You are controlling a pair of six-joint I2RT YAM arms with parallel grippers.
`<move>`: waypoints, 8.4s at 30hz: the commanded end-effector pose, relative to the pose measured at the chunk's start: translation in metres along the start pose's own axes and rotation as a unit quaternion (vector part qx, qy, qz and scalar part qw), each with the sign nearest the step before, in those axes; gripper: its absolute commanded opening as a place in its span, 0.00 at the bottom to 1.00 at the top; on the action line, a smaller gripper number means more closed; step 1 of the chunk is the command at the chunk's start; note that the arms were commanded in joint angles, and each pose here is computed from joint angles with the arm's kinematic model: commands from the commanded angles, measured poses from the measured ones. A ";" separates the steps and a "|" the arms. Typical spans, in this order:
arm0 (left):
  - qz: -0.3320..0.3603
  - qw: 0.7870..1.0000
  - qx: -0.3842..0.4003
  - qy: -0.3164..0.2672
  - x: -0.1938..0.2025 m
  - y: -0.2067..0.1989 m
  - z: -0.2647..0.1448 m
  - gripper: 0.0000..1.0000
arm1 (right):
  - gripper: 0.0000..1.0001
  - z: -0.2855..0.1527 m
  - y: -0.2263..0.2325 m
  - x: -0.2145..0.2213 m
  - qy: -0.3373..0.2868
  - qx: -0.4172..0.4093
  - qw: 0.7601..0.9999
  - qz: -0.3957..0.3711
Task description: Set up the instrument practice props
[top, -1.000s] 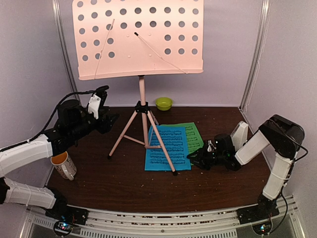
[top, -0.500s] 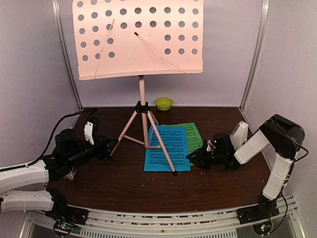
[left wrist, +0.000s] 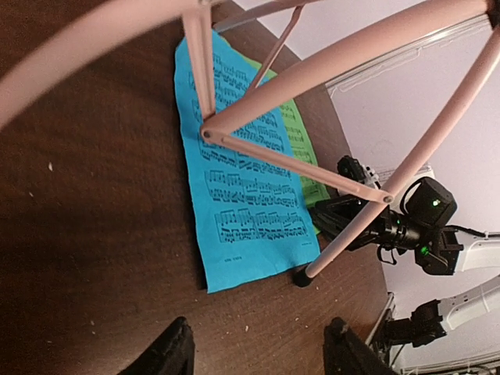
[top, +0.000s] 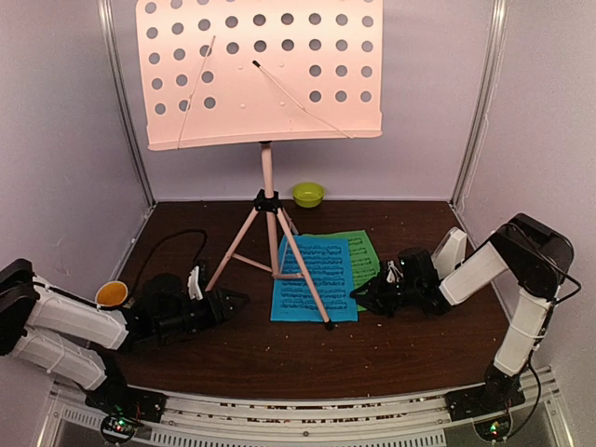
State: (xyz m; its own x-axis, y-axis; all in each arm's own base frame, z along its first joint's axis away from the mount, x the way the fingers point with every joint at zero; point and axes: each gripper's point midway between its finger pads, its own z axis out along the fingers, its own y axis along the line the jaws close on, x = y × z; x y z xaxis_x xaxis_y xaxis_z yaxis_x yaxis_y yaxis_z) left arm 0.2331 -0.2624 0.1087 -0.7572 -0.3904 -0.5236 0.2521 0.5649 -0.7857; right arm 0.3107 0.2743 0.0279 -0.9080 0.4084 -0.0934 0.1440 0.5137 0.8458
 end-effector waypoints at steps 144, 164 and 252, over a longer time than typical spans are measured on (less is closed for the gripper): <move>0.492 0.663 0.414 0.383 0.055 -0.279 -0.224 0.00 | 0.77 -0.142 0.305 0.270 0.101 -0.182 0.594 -0.777; 0.494 0.658 0.425 0.378 0.056 -0.279 -0.226 0.00 | 0.17 -0.135 0.302 0.273 0.111 -0.160 0.593 -0.782; 0.489 0.803 0.334 -0.068 -0.068 -0.350 -0.168 0.00 | 0.79 -0.226 0.367 0.157 -0.091 -0.236 0.731 -0.634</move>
State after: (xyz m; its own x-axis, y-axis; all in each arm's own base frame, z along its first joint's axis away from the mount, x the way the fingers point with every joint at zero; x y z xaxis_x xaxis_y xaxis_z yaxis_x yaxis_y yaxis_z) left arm 0.0992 -0.3096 0.4681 0.0837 -0.1226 -0.9889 0.9808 0.1857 0.0600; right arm 0.1206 0.3498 0.4576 -0.2049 0.0826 -0.9753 -0.9658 0.1444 0.2152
